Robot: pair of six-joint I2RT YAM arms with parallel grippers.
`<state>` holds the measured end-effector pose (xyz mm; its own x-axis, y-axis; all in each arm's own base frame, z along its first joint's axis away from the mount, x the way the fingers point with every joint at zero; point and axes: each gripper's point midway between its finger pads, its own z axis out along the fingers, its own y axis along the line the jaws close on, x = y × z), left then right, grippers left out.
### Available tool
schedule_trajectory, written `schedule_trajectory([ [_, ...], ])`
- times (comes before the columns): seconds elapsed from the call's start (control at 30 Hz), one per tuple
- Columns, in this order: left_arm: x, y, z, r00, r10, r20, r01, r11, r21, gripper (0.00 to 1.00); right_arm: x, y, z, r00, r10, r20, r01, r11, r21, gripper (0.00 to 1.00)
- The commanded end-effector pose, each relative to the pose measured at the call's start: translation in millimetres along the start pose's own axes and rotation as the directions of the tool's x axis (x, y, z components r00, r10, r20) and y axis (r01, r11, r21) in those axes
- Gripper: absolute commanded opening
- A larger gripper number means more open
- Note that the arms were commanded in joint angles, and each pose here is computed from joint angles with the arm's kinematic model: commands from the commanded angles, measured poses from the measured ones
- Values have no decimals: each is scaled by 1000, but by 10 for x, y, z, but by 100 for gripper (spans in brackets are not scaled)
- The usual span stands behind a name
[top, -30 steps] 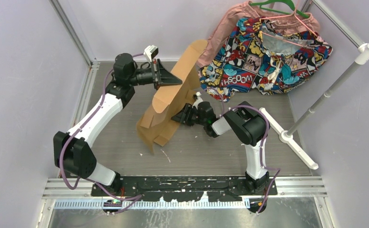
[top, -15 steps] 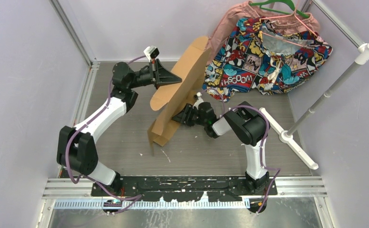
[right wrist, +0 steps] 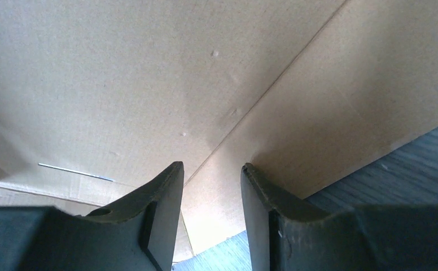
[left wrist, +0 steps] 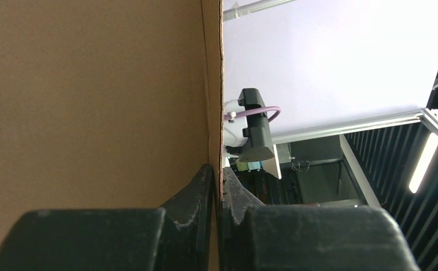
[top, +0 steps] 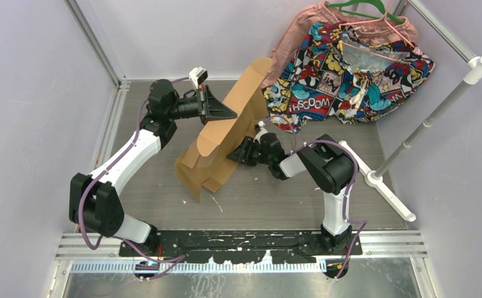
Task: Fold the paper box
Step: Fold the paper box at the center of the board.
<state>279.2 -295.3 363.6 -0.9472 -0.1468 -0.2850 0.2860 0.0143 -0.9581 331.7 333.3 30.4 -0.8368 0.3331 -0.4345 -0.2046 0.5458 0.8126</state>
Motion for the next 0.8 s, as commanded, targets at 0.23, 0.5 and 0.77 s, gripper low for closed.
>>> schedule_trajectory([
  [0.23,189,-428,70,990,131,-43,-129,990,49,10,438,-713,-273,991,53,-121,-17,959,284,49],
  [0.5,407,-432,319,987,134,-94,-132,991,27,10,454,-720,-255,992,63,-112,-31,963,269,49],
  [0.77,615,-350,505,979,148,-141,-153,988,-26,10,394,-626,-336,994,54,-96,-27,966,257,53],
])
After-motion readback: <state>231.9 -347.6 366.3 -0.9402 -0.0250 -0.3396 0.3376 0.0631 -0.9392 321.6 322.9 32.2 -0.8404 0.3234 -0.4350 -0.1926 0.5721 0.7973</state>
